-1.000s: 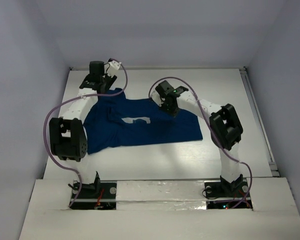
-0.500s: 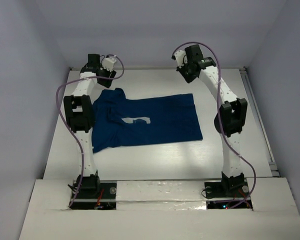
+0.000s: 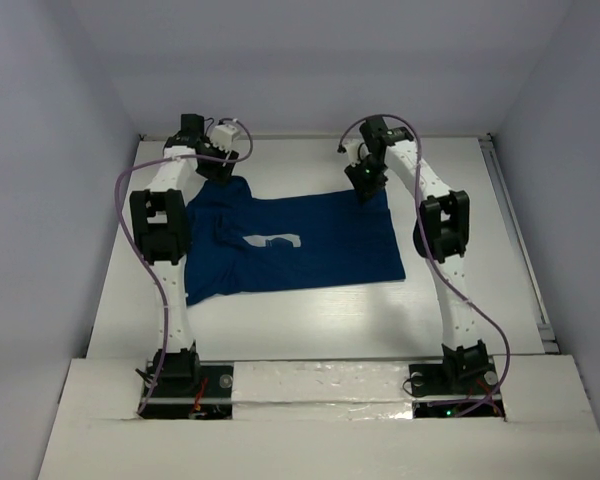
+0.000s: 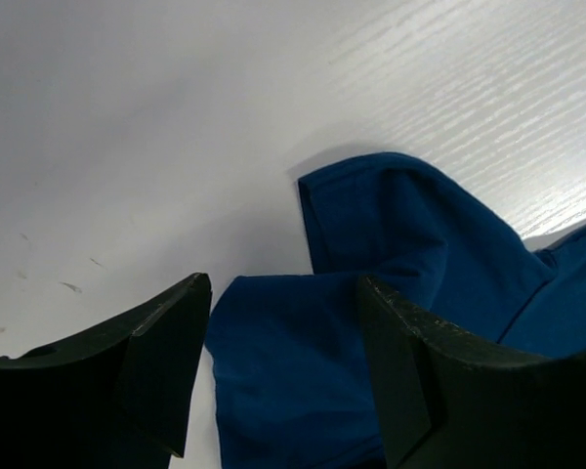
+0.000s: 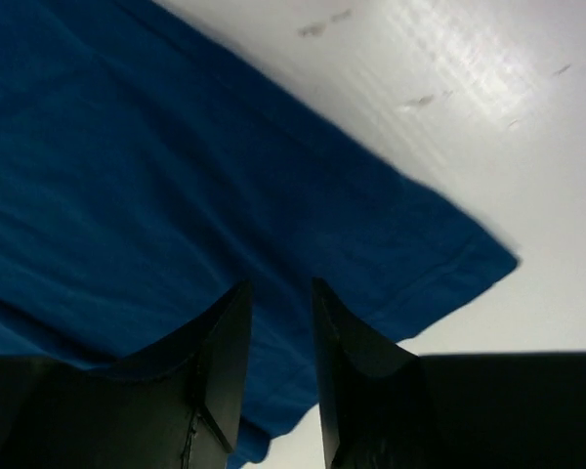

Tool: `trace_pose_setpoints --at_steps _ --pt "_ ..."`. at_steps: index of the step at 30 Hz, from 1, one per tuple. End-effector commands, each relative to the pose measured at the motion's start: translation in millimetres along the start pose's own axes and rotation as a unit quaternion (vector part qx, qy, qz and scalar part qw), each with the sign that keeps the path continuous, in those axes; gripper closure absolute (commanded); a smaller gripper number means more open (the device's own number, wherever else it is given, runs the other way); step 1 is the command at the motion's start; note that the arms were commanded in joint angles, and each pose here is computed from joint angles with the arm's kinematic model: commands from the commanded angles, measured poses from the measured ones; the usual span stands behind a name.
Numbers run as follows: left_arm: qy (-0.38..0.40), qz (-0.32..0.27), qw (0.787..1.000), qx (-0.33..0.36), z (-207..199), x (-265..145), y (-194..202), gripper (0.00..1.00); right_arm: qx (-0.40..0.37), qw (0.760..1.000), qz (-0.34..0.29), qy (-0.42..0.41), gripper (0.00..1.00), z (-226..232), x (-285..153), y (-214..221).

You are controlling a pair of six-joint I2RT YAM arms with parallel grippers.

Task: Fold and stack the t-shirts
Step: Fold the flattened tshirt in 1/3 of the way

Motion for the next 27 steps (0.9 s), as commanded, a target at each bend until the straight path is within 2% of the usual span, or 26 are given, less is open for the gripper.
trace_pose_setpoints --at_steps 1,3,4,6,7,9,10,15,17,20,22,23,24,25,27 --pt "0.002 -0.02 1.0 0.004 -3.6 -23.9 -12.9 0.42 0.045 0.999 -0.007 0.007 0.67 3.5 -26.7 6.3" --pt "-0.008 -0.024 1.0 0.0 -0.3 -30.1 -11.9 0.43 0.046 0.998 -0.033 0.032 0.78 2.7 -42.8 4.1" --pt "-0.02 -0.037 0.999 -0.001 -0.2 -39.2 -16.3 0.43 0.05 0.998 -0.017 0.032 0.83 3.9 -37.4 18.1" --pt "-0.031 -0.052 0.998 0.001 -1.7 -51.5 -21.3 0.44 0.043 0.997 -0.049 0.048 1.0 7.7 -64.5 19.2" --pt "-0.047 -0.089 0.995 0.013 -0.5 -74.0 -37.7 0.46 0.037 0.996 -0.058 0.052 1.0 8.2 -68.1 21.0" --pt "-0.036 -0.097 0.995 0.015 -11.8 -81.9 -31.7 0.52 0.037 0.998 -0.035 0.047 1.0 11.8 -65.9 40.8" --pt "-0.039 -0.12 0.992 0.024 -15.2 -99.5 -40.5 0.56 0.029 0.997 -0.049 0.049 1.0 14.2 -76.2 42.2" --pt "-0.011 -0.116 0.992 0.052 -41.5 -115.3 -19.1 0.65 0.013 0.999 0.005 0.033 1.0 27.0 -58.2 80.4" --pt "-0.002 -0.113 0.992 0.058 -52.0 -121.2 -9.7 0.64 -0.006 0.999 0.035 0.021 1.0 37.8 -45.7 90.1" --pt "-0.01 -0.115 0.991 0.065 -58.6 -124.8 -0.9 0.51 -0.021 0.998 0.064 0.015 1.0 48.1 -30.8 102.9" --pt "0.024 -0.103 0.992 0.071 -68.9 -123.7 7.7 0.59 -0.029 0.997 0.074 0.01 1.0 55.6 -25.1 106.7" --pt "0.041 -0.101 0.992 0.071 -73.4 -123.1 10.3 0.74 -0.033 0.996 0.078 0.006 1.0 60.3 -21.9 107.4" --pt "0.058 -0.095 0.991 0.07 -78.4 -121.6 14.7 0.8 -0.032 0.996 0.081 0.006 1.0 60.2 -20.6 107.8" --pt "0.082 -0.086 0.99 0.069 -86.9 -118.4 23.9 0.82 -0.034 0.996 0.081 0.005 1.0 63.5 -18.8 106.9" --pt "0.09 -0.074 0.991 0.065 -92.8 -113.4 34.9 0.8 -0.033 0.996 0.086 0.004 1.0 63.0 -14.9 107.5"
Point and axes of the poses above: each gripper's point midway between its finger pads, its own x axis out along the fingers, its own z axis along the line the jaws close on, y = z × x, the point moved 7 cm from there along -x, back along the fingers, and after that the axes turned 10 degrees about x, right-handed, at the moved point
